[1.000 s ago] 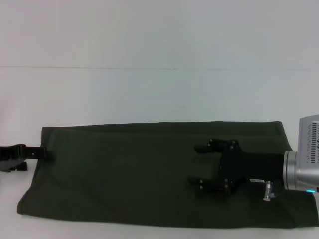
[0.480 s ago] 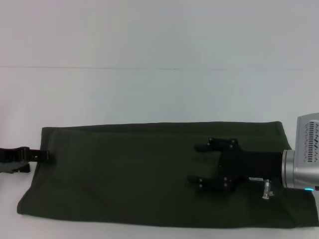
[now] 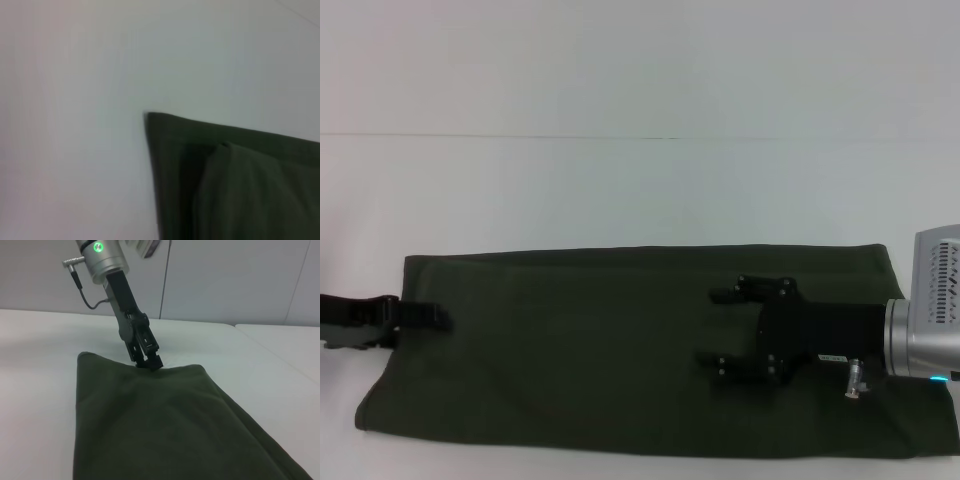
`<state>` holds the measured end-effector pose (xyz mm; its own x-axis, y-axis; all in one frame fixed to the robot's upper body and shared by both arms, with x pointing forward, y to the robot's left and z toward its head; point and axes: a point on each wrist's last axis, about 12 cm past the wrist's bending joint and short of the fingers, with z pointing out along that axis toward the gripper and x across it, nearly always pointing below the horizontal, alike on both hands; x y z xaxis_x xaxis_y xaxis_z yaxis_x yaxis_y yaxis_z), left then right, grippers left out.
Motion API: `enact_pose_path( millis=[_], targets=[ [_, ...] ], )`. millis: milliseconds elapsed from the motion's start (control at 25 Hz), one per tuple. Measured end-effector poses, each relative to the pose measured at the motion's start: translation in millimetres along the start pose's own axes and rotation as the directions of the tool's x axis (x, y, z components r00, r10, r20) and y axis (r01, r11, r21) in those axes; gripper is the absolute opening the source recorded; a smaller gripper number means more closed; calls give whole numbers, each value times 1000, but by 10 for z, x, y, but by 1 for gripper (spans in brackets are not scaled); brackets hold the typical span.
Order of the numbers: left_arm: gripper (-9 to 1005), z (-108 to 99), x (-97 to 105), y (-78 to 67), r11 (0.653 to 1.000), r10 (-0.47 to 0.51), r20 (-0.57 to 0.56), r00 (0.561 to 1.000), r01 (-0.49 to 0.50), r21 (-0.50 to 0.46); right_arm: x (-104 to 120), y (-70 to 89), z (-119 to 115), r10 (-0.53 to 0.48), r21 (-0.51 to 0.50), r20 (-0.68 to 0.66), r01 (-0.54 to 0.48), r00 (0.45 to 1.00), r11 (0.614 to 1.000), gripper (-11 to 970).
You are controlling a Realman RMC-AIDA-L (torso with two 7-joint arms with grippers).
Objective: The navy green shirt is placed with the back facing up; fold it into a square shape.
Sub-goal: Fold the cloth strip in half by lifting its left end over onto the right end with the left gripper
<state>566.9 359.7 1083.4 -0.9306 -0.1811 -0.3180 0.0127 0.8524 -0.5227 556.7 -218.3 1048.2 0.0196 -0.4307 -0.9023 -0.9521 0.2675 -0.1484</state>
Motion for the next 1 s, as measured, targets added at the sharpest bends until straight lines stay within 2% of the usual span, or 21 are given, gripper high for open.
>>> enact_pose_path(
  millis=[520, 680, 960, 1000],
  targets=[
    [816, 164, -26, -230, 997, 8, -47, 999, -4, 83, -2, -5, 5, 8, 0, -3, -8, 1000, 1000, 798],
    [811, 163, -39, -260, 994, -15, -36, 999, 19, 111, -1, -5, 5, 8, 1, -4, -8, 1000, 1000, 797],
    [802, 157, -40, -264, 995, 4, -43, 999, 1, 96, 6, 6, -2, 12, -1, -2, -12, 1000, 1000, 798],
    [764, 160, -40, -268, 995, 6, -46, 999, -1, 95, 7, 8, -3, 13, -2, -1, -13, 1000, 1000, 798]
  ],
)
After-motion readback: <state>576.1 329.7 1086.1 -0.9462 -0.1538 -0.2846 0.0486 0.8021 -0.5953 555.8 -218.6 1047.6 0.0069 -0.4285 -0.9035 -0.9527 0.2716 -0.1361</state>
